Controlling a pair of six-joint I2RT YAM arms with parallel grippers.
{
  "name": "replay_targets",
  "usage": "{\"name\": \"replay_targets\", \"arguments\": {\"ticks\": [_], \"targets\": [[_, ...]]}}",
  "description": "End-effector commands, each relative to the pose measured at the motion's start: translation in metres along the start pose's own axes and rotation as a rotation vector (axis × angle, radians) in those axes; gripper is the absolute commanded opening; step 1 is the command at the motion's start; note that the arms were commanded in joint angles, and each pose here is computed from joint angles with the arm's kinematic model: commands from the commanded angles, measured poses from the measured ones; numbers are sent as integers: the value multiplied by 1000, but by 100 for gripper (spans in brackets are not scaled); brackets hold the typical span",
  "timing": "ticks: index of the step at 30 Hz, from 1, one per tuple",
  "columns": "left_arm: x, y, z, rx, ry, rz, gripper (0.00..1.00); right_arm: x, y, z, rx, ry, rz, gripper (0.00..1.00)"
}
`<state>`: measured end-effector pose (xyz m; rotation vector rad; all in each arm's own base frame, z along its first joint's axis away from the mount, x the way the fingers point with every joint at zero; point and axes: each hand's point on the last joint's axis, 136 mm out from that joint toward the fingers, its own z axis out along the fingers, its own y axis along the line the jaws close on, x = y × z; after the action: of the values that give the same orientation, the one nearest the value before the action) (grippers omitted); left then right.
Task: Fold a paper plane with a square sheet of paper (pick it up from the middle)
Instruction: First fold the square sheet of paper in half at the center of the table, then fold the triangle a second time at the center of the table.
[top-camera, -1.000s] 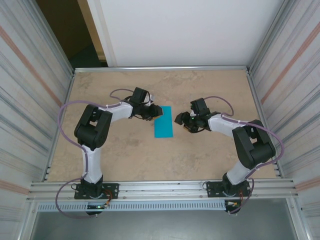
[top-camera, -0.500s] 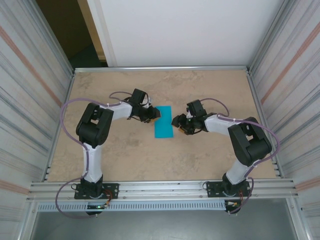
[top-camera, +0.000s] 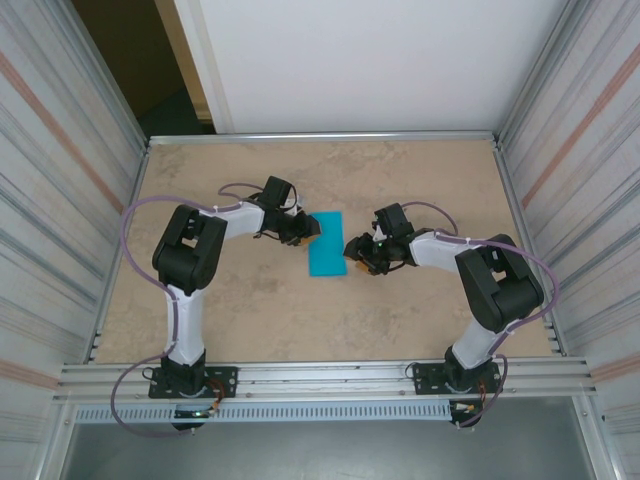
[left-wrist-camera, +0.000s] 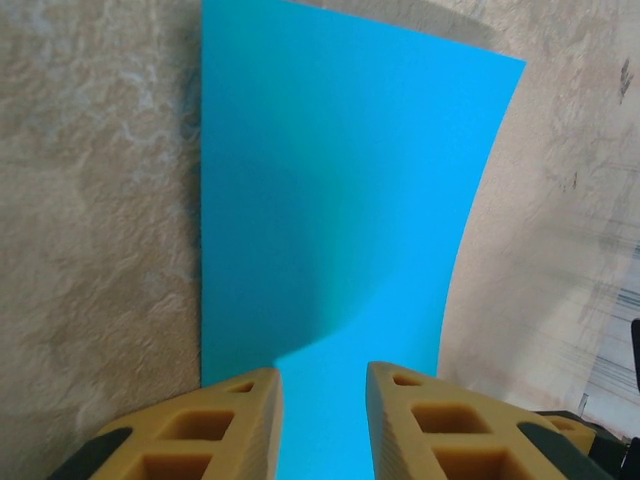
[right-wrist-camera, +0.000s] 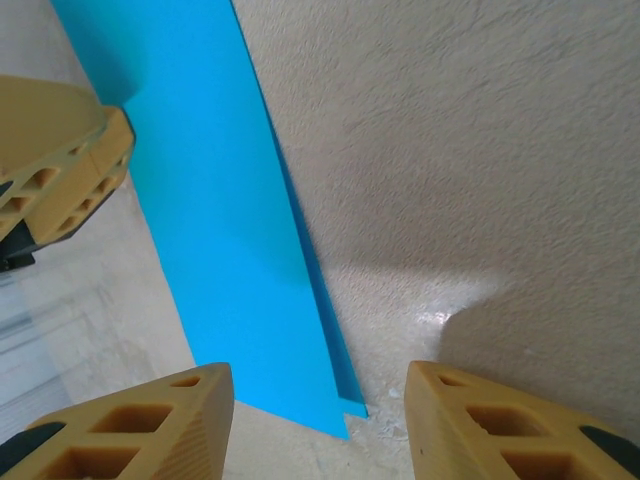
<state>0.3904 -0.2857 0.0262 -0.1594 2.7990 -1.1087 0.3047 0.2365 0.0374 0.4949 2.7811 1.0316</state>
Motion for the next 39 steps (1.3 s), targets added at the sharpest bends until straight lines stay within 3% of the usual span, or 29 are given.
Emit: {"name": "replay_targets", "arguments": {"ticks": [1, 18, 39], "targets": [[19, 39, 15, -123, 63, -91, 29, 9, 0, 1, -14, 40, 24, 44], [22, 45, 17, -144, 82, -108, 29, 29, 7, 15, -13, 138, -46, 35], [22, 40, 17, -122, 85, -108, 29, 10, 18, 19, -88, 82, -4, 25]]}}
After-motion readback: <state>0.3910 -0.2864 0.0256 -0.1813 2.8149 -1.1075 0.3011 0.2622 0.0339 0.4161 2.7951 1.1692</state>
